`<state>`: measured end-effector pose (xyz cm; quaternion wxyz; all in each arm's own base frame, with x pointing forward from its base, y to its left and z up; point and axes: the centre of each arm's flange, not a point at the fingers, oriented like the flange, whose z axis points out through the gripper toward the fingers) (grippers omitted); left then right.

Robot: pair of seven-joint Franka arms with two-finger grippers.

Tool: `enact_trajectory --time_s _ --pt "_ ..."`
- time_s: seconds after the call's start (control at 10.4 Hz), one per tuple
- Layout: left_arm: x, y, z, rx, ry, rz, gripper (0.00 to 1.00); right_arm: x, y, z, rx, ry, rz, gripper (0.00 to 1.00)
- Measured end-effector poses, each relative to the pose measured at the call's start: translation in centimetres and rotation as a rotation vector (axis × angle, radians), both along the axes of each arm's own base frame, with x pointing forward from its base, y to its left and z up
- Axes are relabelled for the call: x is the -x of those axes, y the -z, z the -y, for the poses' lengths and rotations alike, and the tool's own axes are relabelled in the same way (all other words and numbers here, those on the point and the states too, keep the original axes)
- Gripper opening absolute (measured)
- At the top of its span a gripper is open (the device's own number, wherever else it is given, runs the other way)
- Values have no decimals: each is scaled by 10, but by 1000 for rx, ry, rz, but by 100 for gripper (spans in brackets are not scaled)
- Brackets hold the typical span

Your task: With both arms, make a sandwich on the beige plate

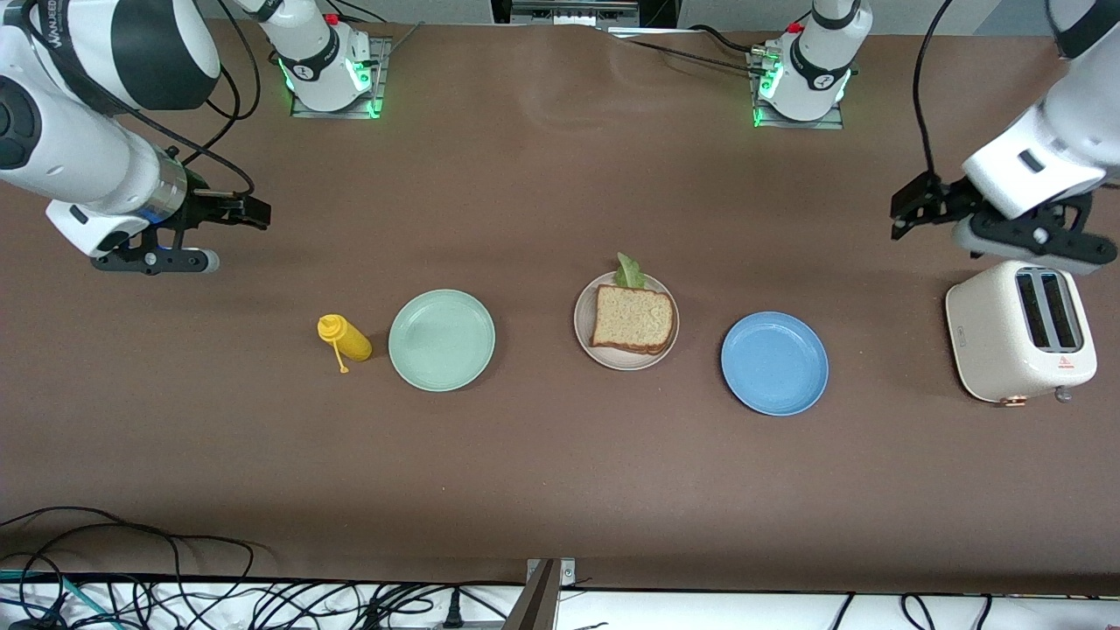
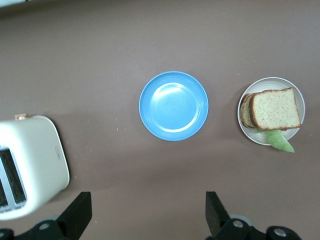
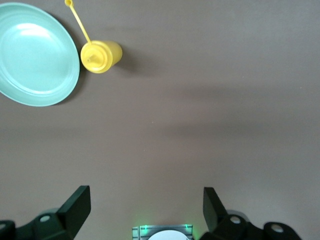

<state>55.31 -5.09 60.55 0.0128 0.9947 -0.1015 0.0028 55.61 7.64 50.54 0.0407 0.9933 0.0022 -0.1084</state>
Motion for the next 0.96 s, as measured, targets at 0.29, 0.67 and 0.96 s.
enact_trajectory --time_s 0.29,0.67,0.96 --pt "12 2 -8 11 -107 -4 100 -9 -21 31 -22 -44 34 100" --pt "6 14 -13 9 -140 -24 100 -13 -32 28 -26 -57 61 100" --pt "2 12 -24 8 -166 -48 100 -15 -44 19 -115 -39 82 100"
